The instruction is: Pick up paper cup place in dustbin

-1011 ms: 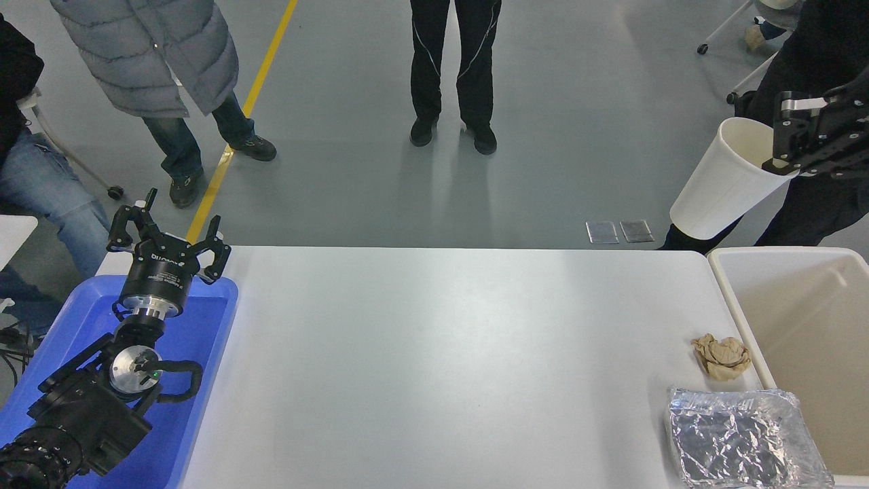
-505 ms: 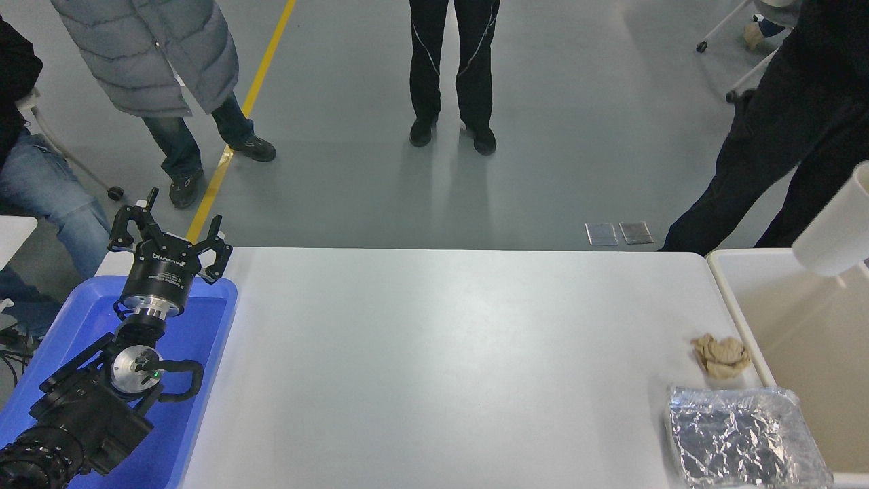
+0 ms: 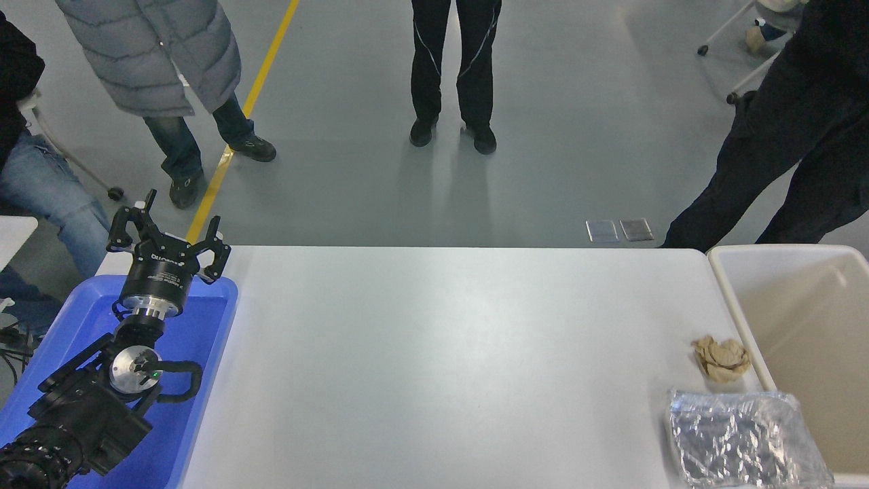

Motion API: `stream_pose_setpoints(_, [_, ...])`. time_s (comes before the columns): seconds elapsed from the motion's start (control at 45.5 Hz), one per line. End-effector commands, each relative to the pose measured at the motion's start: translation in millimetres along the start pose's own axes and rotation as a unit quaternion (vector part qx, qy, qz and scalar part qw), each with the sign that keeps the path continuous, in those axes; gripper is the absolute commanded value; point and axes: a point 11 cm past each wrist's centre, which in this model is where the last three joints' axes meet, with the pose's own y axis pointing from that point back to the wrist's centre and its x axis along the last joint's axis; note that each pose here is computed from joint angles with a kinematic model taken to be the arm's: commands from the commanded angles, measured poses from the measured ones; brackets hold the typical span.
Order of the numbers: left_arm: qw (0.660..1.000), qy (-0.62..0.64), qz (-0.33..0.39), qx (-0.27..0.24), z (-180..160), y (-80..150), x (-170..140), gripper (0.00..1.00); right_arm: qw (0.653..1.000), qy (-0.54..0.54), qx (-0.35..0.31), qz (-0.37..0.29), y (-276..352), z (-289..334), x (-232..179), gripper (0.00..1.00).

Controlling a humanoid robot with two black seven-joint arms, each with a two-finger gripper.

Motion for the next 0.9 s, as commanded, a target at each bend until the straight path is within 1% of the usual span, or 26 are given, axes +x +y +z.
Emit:
stream_pose_setpoints(0.0, [1.0, 0.0, -0.001, 0.0, 0, 0, 0, 0.98, 0.999, -0.003, -0.027, 0.027, -62, 24, -49, 0.0])
stream_pose_setpoints(0.066, [1.0, 0.0, 0.0, 0.0, 0, 0, 0, 0.98, 0.999, -0.003, -0.024, 0.034, -68, 20, -52, 0.0])
stream_pose_setpoints(0.176, [1.0, 0.0, 0.0, 0.0, 0, 0, 0, 0.98, 0.999, 0.004, -0.02, 0.034, -85, 12, -79, 0.0])
stream_pose_setpoints(0.352, [1.0, -0.001, 0.001, 0.0, 0, 0, 0, 0.98, 0.998, -0.041, -0.006, 0.051, -102, 7, -108, 0.0])
stream_pose_setpoints(0.462, [1.0, -0.001, 0.001, 0.0, 0, 0, 0, 0.98, 0.996, -0.065, -0.003, 0.06, -105, 6, -116, 0.0])
stream_pose_setpoints(0.637, [1.0, -0.001, 0.001, 0.0, 0, 0, 0, 0.98, 0.995, -0.056, -0.01, 0.077, -110, 9, -135, 0.0])
stream_pose_setpoints(0.813, [1.0, 0.0, 0.001, 0.0, 0, 0, 0, 0.98, 0.995, -0.055, -0.011, 0.084, -110, 10, -133, 0.01])
stream_pose_setpoints(0.835, [1.0, -0.001, 0.001, 0.0, 0, 0, 0, 0.98, 0.995, -0.056, -0.01, 0.088, -110, 9, -131, 0.15])
stream_pose_setpoints(0.857, [1.0, -0.001, 0.001, 0.0, 0, 0, 0, 0.98, 0.993, -0.058, -0.009, 0.103, -108, 8, -124, 0.44])
stream_pose_setpoints(0.879, [1.0, -0.001, 0.001, 0.0, 0, 0, 0, 0.98, 0.992, -0.059, -0.009, 0.11, -108, 9, -123, 0.52])
